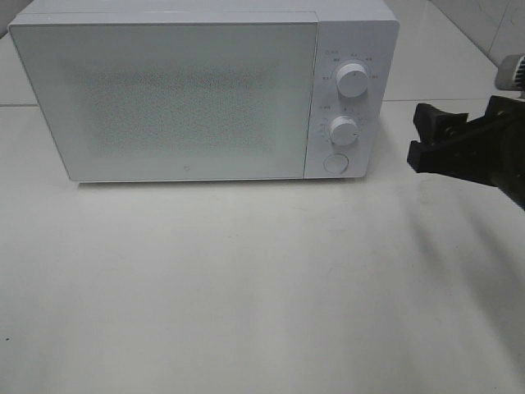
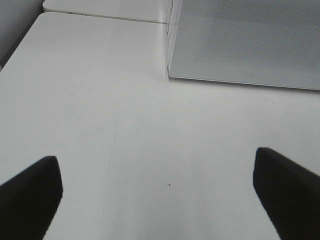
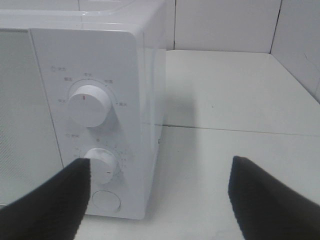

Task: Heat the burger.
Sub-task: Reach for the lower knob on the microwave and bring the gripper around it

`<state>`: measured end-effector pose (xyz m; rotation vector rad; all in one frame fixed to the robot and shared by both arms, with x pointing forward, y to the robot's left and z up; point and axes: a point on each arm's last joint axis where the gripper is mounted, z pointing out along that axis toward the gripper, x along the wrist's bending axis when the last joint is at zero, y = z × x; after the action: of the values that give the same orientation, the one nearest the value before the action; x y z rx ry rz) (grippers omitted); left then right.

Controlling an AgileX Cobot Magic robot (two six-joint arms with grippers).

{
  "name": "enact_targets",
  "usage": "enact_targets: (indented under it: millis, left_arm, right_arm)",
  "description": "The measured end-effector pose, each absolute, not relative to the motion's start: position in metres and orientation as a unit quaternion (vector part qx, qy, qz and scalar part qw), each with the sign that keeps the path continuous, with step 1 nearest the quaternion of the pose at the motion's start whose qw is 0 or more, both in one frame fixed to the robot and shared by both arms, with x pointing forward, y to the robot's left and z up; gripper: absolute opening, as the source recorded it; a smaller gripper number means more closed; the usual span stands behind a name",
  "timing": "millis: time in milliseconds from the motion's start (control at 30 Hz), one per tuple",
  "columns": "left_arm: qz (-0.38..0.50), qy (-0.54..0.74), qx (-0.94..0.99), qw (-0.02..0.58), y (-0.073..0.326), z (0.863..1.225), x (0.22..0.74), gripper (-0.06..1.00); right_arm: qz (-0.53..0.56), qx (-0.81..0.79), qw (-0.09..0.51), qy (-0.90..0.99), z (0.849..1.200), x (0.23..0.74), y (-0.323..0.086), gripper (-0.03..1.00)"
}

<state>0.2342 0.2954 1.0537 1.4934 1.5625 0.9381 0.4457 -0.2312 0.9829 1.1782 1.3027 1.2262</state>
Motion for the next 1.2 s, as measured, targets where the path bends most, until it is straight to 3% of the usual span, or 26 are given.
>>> enact_targets:
  millis: [533, 1200]
  left_arm:
    - [0.368, 0.613, 0.586, 0.383, 0.295, 1.054, 0.234, 0.95]
    - [0.368, 0.613, 0.586, 0.383, 0.295, 1.054, 0.234, 0.95]
  right_arm:
    - [0.481, 0.508, 0.478, 0.531, 0.952, 0.436, -0.19, 0.75]
    - [0.487, 0.487, 0.478, 0.546, 0.946, 0.459, -0.151, 0.75]
